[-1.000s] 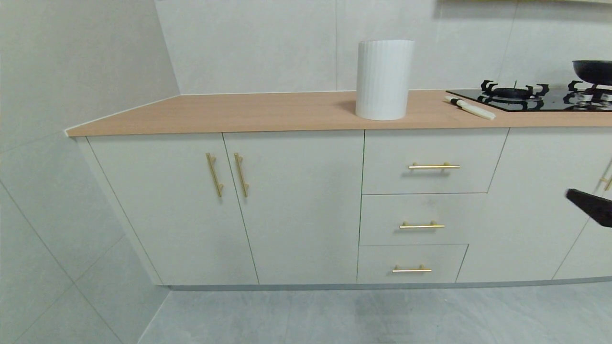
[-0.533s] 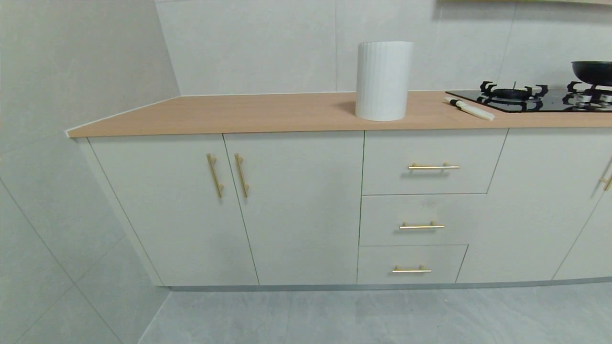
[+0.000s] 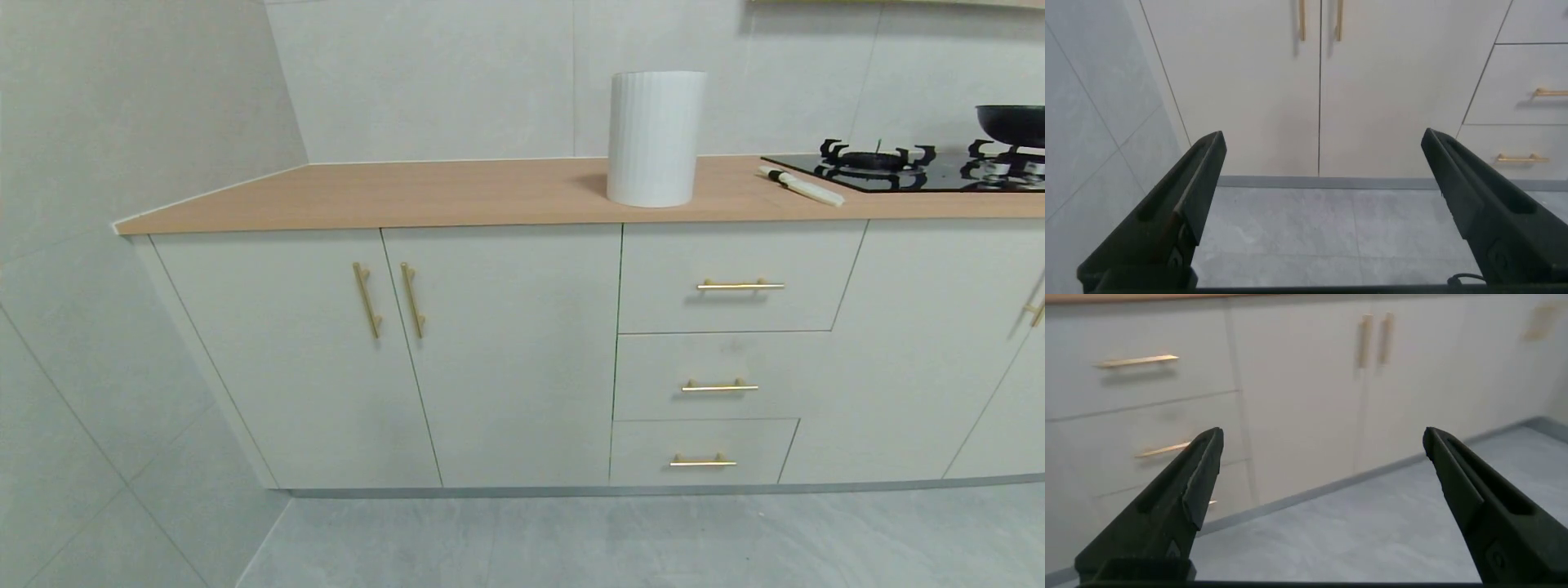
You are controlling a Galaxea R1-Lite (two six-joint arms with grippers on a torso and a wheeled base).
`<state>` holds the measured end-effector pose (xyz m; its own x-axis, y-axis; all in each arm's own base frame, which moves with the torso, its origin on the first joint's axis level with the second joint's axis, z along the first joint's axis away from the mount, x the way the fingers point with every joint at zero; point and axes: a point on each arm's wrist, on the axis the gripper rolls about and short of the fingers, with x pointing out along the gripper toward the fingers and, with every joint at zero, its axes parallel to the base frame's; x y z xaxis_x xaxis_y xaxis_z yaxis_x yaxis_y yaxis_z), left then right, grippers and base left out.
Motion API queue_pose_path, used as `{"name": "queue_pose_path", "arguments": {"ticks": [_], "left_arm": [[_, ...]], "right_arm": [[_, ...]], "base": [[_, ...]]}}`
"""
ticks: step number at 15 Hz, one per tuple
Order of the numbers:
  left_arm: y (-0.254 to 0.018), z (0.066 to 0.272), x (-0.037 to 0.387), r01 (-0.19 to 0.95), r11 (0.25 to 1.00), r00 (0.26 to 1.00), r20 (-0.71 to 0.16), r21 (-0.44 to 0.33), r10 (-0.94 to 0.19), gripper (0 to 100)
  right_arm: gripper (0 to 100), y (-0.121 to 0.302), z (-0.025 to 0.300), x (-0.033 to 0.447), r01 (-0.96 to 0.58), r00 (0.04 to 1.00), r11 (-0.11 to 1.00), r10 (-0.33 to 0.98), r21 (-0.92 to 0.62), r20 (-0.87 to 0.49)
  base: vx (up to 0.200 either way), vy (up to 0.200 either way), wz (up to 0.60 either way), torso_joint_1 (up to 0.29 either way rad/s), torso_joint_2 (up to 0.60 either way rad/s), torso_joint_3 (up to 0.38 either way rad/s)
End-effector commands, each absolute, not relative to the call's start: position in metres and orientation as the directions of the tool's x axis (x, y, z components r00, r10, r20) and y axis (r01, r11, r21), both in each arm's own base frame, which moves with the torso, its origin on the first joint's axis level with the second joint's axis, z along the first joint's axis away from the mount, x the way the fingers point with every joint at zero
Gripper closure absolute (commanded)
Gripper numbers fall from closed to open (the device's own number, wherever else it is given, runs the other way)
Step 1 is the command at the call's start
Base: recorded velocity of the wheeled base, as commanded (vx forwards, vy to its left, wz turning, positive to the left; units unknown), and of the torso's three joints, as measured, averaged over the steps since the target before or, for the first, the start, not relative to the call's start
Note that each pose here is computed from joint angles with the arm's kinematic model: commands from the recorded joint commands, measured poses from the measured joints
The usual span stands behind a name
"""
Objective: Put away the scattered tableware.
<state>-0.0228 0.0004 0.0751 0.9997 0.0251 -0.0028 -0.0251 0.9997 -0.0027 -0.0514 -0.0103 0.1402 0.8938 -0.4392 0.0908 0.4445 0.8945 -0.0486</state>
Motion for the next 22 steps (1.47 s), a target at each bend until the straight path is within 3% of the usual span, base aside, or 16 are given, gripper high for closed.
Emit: {"name": "queue_pose_path", "arguments": {"ticks": [1, 4, 6, 9, 22], "left_arm": [[0.000, 0.075, -0.023, -0.026, 1.000, 1.000, -0.003, -0.003, 0.026, 0], [0.000, 0.075, -0.023, -0.026, 1.000, 1.000, -0.003, -0.003, 0.026, 0], [0.000, 0.075, -0.023, -0.026, 1.000, 1.000, -0.003, -0.003, 0.026, 0], [0.000, 0.075, -0.023, -0.026, 1.000, 1.000, -0.003, -0.003, 0.026, 0], [0.000, 0.075, -0.023, -0.026, 1.000, 1.000, -0.003, 0.005, 0.026, 0]], "right_arm": [[0, -0.008, 0.125, -0.047, 0.365, 0.927, 0.931, -0.361, -0.024, 0.097], [0, -0.002, 0.095, -0.027, 0.096, 0.989, 0.995, -0.095, -0.003, 0.117], [0, 0.000, 0.083, -0.023, -0.002, 0.997, 1.000, 0.003, -0.014, 0.078], [0, 0.000, 0.075, -0.023, -0.009, 1.000, 1.000, 0.009, -0.006, -0.003], [0, 0.000, 0.076, -0.023, -0.008, 1.000, 1.000, 0.008, 0.029, 0.005]], "base": [[0.000, 0.000, 0.00, 0.000, 0.00, 0.000], [0.000, 0.000, 0.00, 0.000, 0.00, 0.000], [0.000, 0.000, 0.00, 0.000, 0.00, 0.000], [0.000, 0.000, 0.00, 0.000, 0.00, 0.000], [0.000, 0.000, 0.00, 0.000, 0.00, 0.000]]}}
